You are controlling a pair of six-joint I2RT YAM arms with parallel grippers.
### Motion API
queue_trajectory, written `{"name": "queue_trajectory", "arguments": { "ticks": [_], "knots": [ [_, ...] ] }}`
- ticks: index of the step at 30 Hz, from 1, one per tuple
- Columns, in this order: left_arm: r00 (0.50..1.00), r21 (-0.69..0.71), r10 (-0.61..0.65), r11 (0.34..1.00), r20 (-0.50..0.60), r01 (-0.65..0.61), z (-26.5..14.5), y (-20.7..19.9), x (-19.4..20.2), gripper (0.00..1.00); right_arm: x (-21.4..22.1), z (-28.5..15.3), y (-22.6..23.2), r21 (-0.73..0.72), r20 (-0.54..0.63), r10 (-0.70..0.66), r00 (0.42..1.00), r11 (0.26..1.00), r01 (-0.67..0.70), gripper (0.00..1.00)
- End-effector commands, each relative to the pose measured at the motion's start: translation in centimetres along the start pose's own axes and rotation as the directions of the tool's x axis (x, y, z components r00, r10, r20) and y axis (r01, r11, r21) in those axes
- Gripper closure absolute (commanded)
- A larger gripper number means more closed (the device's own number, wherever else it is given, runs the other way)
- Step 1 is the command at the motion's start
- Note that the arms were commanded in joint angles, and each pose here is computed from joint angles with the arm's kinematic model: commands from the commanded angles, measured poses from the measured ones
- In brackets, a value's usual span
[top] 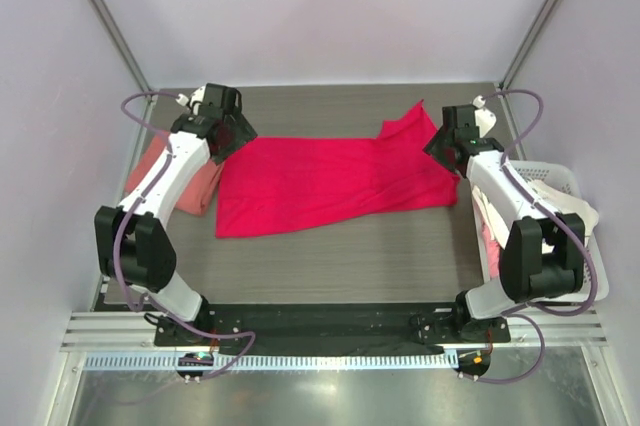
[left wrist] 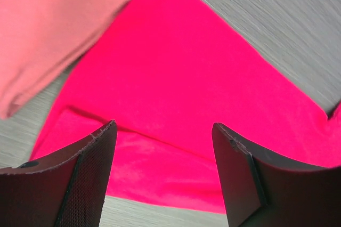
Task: Fold and stack the t-shirts
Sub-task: Fold the tshirt
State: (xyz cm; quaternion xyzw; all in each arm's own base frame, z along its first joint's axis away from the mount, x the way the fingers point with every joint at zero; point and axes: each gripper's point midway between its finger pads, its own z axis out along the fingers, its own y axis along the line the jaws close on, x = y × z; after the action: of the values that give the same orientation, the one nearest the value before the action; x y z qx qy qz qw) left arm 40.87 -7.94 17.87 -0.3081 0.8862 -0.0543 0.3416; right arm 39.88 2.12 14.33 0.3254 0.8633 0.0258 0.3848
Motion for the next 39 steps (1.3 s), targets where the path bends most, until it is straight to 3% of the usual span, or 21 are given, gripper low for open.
{"name": "queue_trajectory", "arguments": {
  "ticks": [1,5,8,12,15,22,30,39],
  "knots": [
    [0.998,0.037,0.048,0.998,-0.033,-0.047,0.6,-0.9,1.8,0.28,2.1,0.7,0.4,-0.014,-0.005,-0.036,0.999,0.999,0.036,0.46],
    [0.991,0.06,0.116,0.992,-0.059,-0.113,0.9,-2.1,3.8,0.29,4.7,1.2,0.6,0.006,-0.045,-0.102,0.994,0.995,0.102,0.43],
    [0.989,0.009,0.143,0.99,-0.033,-0.143,1.8,-1.8,2.6,0.27,4.5,2.3,1.1,0.033,-0.039,-0.117,0.992,0.992,0.119,0.42],
    [0.98,-0.117,0.178,0.975,-0.093,-0.189,4.6,-0.3,2.0,0.31,0.6,3.2,3.7,0.047,0.038,-0.123,0.992,0.992,0.121,0.41],
    [0.983,-0.129,0.156,0.977,-0.095,-0.168,6.3,-0.2,1.1,0.32,-1.8,4.8,5.3,0.063,0.081,-0.112,0.99,0.992,0.107,0.36],
    [0.984,-0.171,0.12,0.975,-0.135,-0.142,10.8,0.3,0.8,0.23,-4.5,9.6,8.4,0.071,0.083,-0.094,0.992,0.994,0.088,0.27],
    [0.987,-0.226,0.091,0.967,-0.13,-0.118,15.0,1.0,-0.6,0.22,-7.2,14.7,10.3,0.137,0.134,-0.155,0.979,0.981,0.136,0.27],
    [0.986,-0.269,0.063,0.957,-0.158,-0.104,19.8,2.4,-1.1,0.18,-5.5,21.0,11.0,0.118,0.089,-0.159,0.983,0.982,0.148,0.32]
  ]
}}
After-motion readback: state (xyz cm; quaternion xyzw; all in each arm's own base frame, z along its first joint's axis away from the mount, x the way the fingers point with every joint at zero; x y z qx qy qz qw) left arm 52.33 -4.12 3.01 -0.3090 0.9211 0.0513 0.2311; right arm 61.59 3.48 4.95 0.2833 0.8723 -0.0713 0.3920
